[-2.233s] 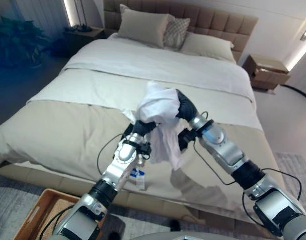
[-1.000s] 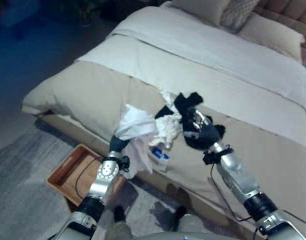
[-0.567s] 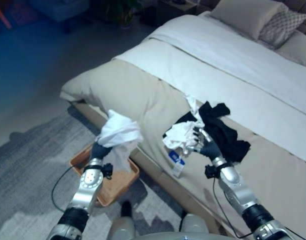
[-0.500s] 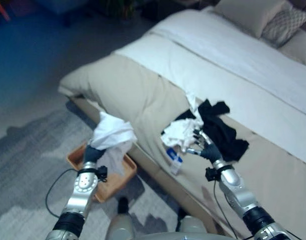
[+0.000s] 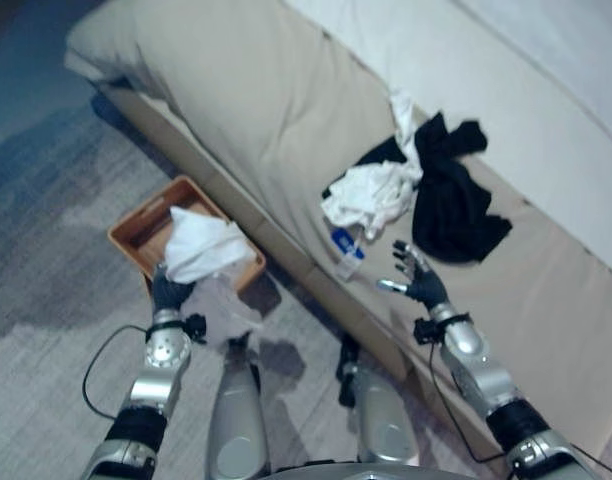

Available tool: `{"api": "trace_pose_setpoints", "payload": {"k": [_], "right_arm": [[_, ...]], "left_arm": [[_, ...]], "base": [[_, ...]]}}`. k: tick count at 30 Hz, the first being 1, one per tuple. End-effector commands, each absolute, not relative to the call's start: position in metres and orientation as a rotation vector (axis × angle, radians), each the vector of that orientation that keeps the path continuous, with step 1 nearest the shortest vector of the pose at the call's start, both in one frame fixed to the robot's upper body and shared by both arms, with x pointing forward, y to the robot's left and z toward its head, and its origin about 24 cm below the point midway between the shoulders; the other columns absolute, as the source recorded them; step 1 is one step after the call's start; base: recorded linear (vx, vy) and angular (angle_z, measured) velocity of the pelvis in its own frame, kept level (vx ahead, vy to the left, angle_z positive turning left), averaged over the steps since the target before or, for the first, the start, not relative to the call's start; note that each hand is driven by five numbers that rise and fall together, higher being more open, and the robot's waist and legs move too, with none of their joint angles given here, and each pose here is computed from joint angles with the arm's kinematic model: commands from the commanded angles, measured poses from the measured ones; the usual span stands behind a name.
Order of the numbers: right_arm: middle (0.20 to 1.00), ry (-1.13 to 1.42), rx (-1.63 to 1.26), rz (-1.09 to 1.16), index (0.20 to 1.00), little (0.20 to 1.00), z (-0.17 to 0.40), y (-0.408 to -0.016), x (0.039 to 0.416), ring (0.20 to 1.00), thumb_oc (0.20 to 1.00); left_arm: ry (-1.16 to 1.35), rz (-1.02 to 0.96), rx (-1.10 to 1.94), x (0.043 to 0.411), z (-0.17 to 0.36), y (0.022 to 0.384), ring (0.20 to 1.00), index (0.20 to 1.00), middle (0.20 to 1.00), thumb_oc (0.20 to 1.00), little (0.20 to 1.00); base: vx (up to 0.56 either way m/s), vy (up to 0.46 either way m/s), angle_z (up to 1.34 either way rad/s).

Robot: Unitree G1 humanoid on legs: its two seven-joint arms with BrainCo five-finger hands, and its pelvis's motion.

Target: Pick up clothes into the bucket

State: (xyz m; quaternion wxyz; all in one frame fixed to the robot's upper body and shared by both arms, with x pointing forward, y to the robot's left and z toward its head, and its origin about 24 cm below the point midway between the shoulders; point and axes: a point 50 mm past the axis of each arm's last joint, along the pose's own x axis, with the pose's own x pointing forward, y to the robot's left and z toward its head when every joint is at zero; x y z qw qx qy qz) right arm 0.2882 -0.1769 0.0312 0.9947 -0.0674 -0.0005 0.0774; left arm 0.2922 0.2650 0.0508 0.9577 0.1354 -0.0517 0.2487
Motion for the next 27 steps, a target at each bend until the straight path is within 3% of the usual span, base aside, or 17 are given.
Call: {"api": "trace_pose_setpoints", "payload": {"k": [1, 11, 27], "right_arm": [[1.0, -0.09, -0.151, 0.144, 1.0, 1.0, 0.041, -0.175, 0.289, 1.0, 1.0], [1.0, -0.027, -0.254, 0.132, 1.0, 1.0, 0.031, -0.179, 0.298, 1.0, 1.0], [1.0, -0.201, -0.246, 0.109, 1.0, 1.0, 0.068, -0.19, 0.298, 1.0, 1.0]], "left_arm": [[-0.305, 0.592, 0.287, 0.3, 0.09, 0.277, 0.2, 0.2, 0.2, 0.2, 0.2], [-0.513, 0.705, 0.253, 0.329, 0.166, 0.288, 0.2, 0.2, 0.2, 0.2, 0.2], [-0.714, 0.871, 0.204, 0.328, 0.244, 0.323, 0.2, 0.2, 0.2, 0.2, 0.2]], "base": [[-0.04, 0.05, 0.03], [0.0, 0.01, 0.04], [-0.01, -0.003, 0.01]]}}
